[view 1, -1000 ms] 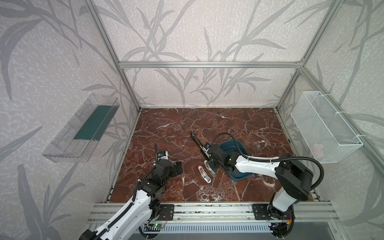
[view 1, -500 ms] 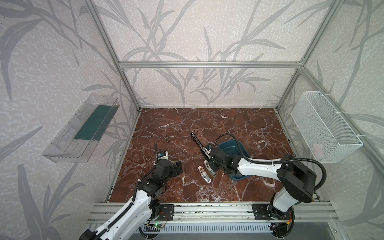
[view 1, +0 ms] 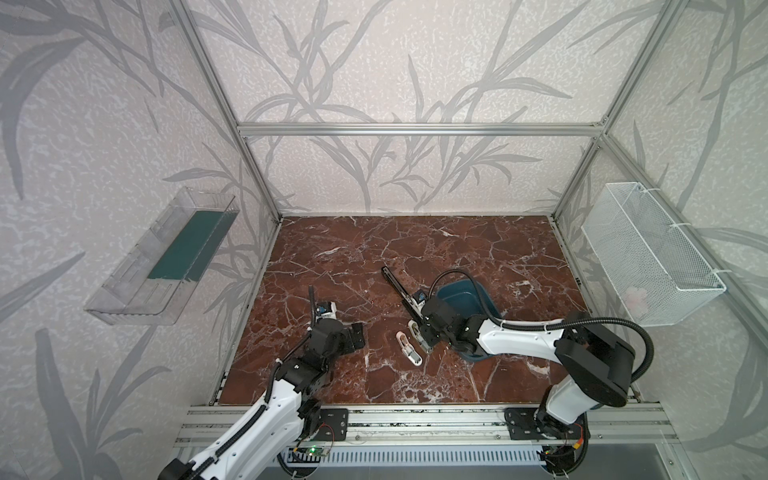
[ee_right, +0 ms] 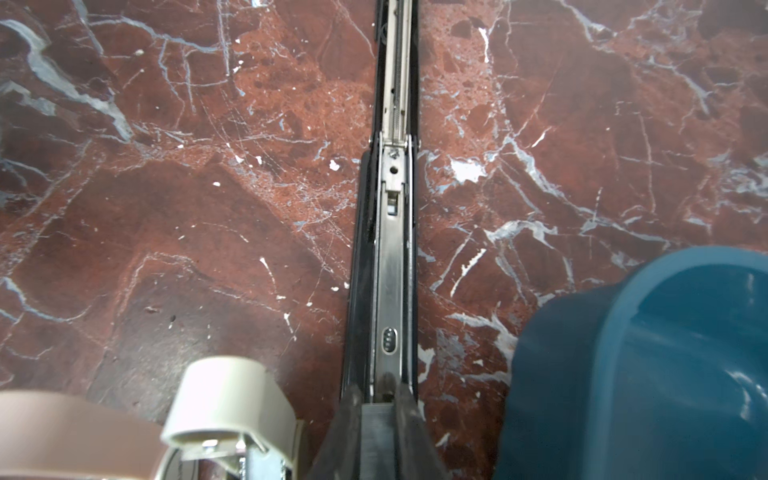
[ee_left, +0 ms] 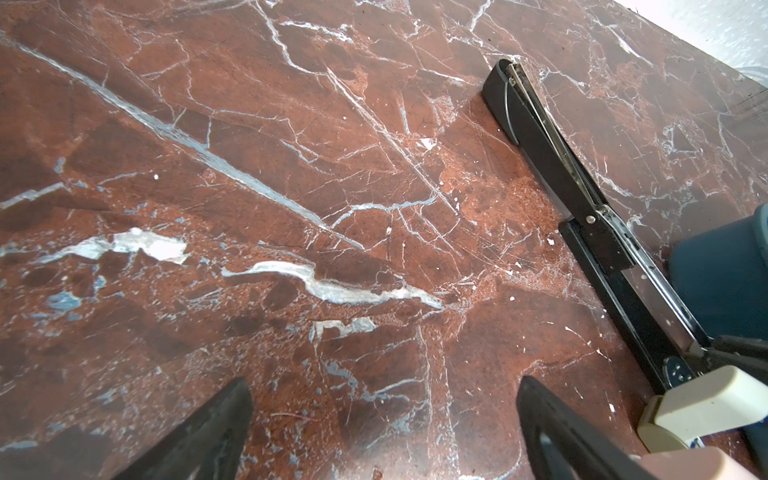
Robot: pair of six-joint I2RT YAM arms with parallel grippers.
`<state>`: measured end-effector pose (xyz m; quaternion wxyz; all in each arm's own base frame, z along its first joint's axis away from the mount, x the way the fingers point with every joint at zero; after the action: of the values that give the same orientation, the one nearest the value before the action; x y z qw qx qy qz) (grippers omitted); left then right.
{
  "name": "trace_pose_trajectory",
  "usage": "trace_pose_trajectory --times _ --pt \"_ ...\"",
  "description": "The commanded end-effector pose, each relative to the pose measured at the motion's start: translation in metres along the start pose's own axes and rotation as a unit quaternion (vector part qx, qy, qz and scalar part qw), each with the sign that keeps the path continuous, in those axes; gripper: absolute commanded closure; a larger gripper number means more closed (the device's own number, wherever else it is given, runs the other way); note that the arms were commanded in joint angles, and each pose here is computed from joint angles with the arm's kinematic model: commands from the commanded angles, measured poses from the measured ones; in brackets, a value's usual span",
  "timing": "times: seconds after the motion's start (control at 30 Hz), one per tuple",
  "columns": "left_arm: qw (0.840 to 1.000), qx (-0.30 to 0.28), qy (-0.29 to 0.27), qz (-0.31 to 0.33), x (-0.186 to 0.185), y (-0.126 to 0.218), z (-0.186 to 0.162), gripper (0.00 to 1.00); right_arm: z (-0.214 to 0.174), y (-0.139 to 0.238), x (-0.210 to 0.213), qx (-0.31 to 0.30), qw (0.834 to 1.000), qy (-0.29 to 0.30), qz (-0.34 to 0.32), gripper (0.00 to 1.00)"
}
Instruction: Load the staples into the stapler
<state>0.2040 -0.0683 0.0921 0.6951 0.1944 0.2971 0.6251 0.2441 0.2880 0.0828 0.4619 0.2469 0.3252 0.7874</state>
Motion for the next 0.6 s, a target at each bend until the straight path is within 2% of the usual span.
trace_pose_trajectory --times 0.0,0.2,0.37,0.57 --pt "1.000 -0.019 0.011 -0.001 -0.003 0.003 0.013 0.01 0.001 0.003 -0.004 -0.008 1.000 -0.001 -0.016 0.84" --pt "1.000 -0.020 0.011 -0.002 -0.003 0.003 0.013 0.01 0.018 0.022 -0.001 -0.039 0.999 -0.001 0.004 0.84" --pt "1.000 -0.020 0.011 -0.002 -0.003 0.004 0.013 0.01 0.030 0.035 -0.001 -0.105 0.994 -0.008 0.021 0.84" --pt "1.000 -0.020 0.011 -0.001 -0.002 0.003 0.013 0.01 0.032 0.027 -0.002 -0.114 0.993 0.001 0.012 0.85"
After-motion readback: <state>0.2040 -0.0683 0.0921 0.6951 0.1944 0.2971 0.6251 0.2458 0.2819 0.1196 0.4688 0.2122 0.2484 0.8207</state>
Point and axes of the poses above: each gripper's point midway between its finger pads, its own y axis back along the fingers, its own x axis along the line the jaws close on, z = x × y, the point moved 4 cm from there along y, back along the fingers, and after that the axes turned 12 degrees about -y, right-handed, at the moved point
